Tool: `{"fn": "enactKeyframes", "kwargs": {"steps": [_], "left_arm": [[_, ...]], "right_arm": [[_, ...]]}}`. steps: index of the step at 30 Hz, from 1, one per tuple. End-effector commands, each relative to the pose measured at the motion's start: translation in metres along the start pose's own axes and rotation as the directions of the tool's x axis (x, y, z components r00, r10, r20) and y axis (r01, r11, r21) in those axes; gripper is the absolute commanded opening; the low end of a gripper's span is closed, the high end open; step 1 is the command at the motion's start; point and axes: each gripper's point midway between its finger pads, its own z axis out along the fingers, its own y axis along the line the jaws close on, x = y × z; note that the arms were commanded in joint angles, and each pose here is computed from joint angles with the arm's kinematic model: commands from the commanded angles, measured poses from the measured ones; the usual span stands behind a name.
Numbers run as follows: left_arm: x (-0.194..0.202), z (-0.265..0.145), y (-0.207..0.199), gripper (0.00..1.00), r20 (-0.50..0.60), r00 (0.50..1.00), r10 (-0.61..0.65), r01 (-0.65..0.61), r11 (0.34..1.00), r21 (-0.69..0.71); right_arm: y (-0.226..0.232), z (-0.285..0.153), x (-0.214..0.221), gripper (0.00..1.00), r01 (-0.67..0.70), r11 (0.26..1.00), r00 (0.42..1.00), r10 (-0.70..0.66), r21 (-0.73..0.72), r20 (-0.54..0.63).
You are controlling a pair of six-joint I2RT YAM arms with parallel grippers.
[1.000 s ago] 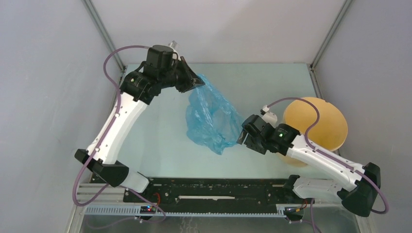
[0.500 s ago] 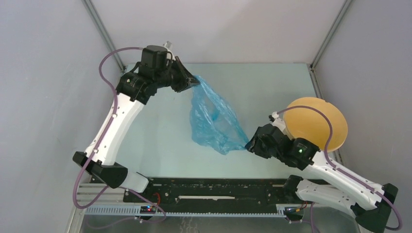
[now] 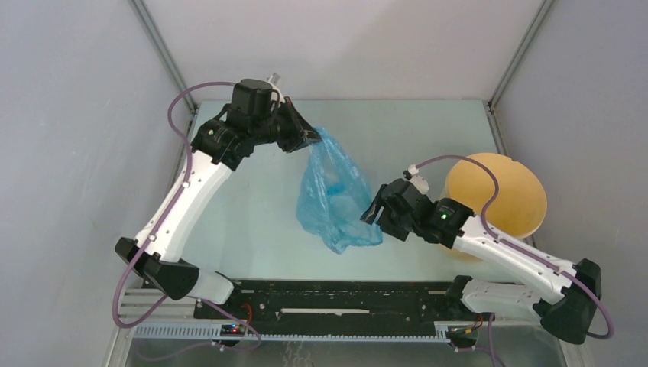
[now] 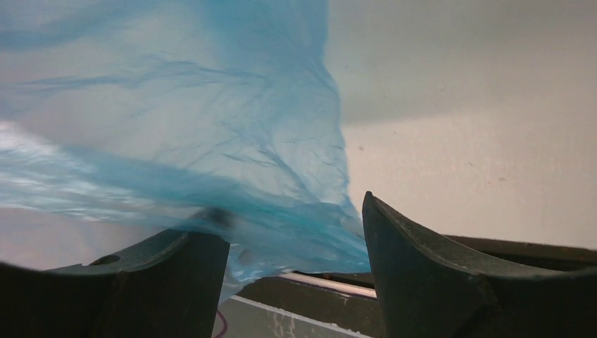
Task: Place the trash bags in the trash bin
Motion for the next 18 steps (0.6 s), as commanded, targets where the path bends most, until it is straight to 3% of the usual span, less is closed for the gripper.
{"fn": "enactKeyframes", "kwargs": {"steps": [1, 5, 8, 11, 15, 18], "left_arm": [[-0.005, -0.021, -0.021, 0.00, 0.045, 0.999, 0.013, -0.016, 0.997, 0.080], [-0.007, -0.020, -0.022, 0.00, 0.047, 0.999, 0.014, -0.017, 0.997, 0.079], [-0.009, -0.017, -0.022, 0.00, 0.050, 0.999, 0.013, -0.017, 0.997, 0.076], [-0.009, -0.015, -0.023, 0.00, 0.042, 0.999, 0.011, -0.014, 0.996, 0.083], [-0.007, -0.016, -0.024, 0.00, 0.032, 0.999, 0.005, -0.008, 0.996, 0.090], [-0.005, -0.018, -0.024, 0.00, 0.027, 1.000, 0.001, -0.004, 0.996, 0.090]], "right_arm": [[-0.018, -0.002, 0.001, 0.76, -0.057, 0.994, 0.998, 0.057, 0.093, 0.008], [-0.029, -0.007, 0.012, 0.78, 0.018, 0.994, 1.000, -0.017, 0.110, -0.011], [-0.032, -0.007, 0.018, 0.73, 0.032, 0.995, 0.999, -0.031, 0.098, -0.014], [-0.025, 0.000, 0.008, 0.66, 0.062, 0.996, 0.997, -0.065, 0.062, 0.046], [-0.024, 0.016, -0.009, 0.68, 0.086, 0.994, 0.984, -0.096, 0.071, 0.151], [-0.021, 0.031, -0.012, 0.68, 0.080, 0.996, 0.984, -0.084, 0.031, 0.159]]}}
